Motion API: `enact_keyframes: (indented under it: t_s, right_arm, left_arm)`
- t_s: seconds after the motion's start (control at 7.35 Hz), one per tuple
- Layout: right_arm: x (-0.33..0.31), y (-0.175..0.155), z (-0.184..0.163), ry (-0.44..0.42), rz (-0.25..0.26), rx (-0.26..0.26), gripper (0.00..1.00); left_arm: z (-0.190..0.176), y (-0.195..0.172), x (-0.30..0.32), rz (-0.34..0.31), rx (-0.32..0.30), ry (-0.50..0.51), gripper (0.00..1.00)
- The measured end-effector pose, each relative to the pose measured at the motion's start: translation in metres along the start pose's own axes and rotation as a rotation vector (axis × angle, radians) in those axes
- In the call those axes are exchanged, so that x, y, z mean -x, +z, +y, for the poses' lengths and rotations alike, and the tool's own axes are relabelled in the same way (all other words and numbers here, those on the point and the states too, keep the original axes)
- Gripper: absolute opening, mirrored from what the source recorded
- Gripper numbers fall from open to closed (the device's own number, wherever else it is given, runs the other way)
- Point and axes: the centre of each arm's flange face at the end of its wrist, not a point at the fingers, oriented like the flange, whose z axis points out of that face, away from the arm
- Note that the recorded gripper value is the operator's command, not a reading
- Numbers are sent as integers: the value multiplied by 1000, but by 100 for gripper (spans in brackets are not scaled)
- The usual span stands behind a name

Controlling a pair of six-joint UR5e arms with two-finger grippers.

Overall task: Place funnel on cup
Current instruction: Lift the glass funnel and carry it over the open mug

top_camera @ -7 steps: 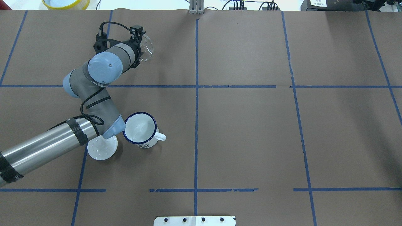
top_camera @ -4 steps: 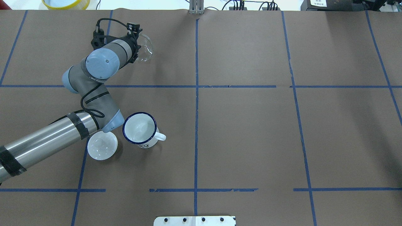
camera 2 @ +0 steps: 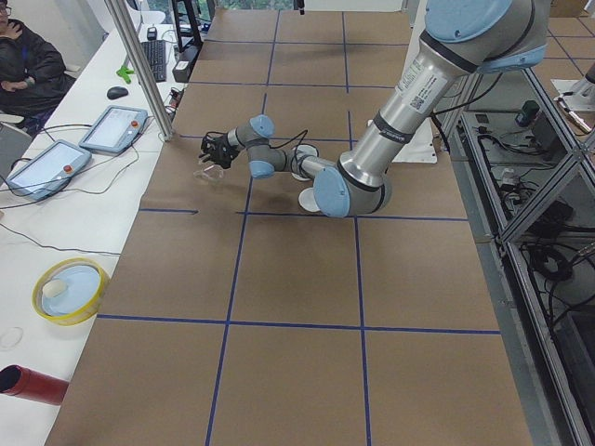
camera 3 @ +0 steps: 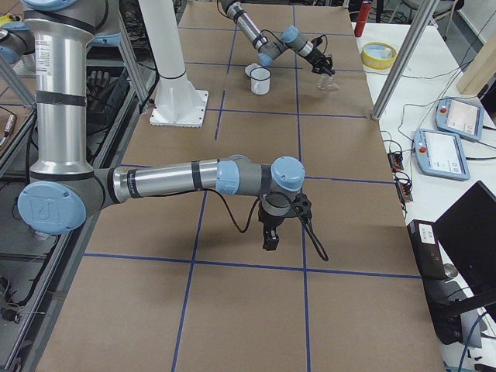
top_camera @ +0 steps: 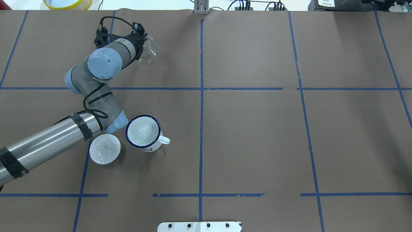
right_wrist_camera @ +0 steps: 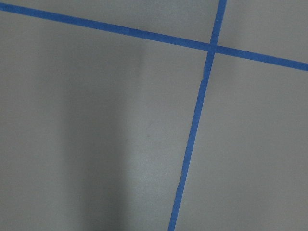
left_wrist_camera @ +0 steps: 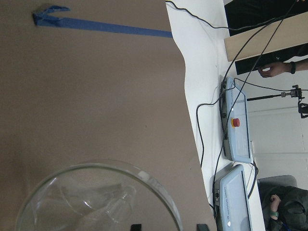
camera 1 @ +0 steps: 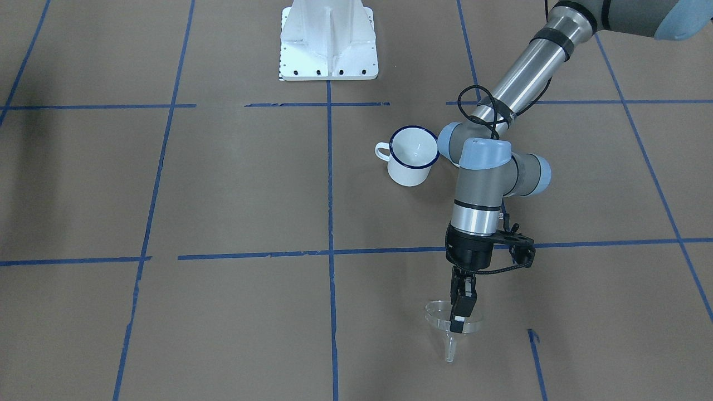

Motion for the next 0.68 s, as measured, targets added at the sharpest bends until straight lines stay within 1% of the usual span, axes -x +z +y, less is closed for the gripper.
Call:
enact_keyframes:
  t_s: [0.27, 0.41, 0.54, 0.68]
  right_arm:
    - [0, 0, 0, 0, 0, 0, 100]
    - [0, 0, 0, 0, 0, 0, 100]
    - [0, 0, 0, 0, 0, 0, 100]
    - [0, 0, 0, 0, 0, 0, 100]
  left_arm:
    - [-10, -4, -17, 40, 12, -13, 0]
    - [-13, -11, -36, 73, 30, -26, 0]
    - [-9, -27, -63, 101, 72, -37, 0]
    - [2, -50, -91, 94, 126, -23, 0]
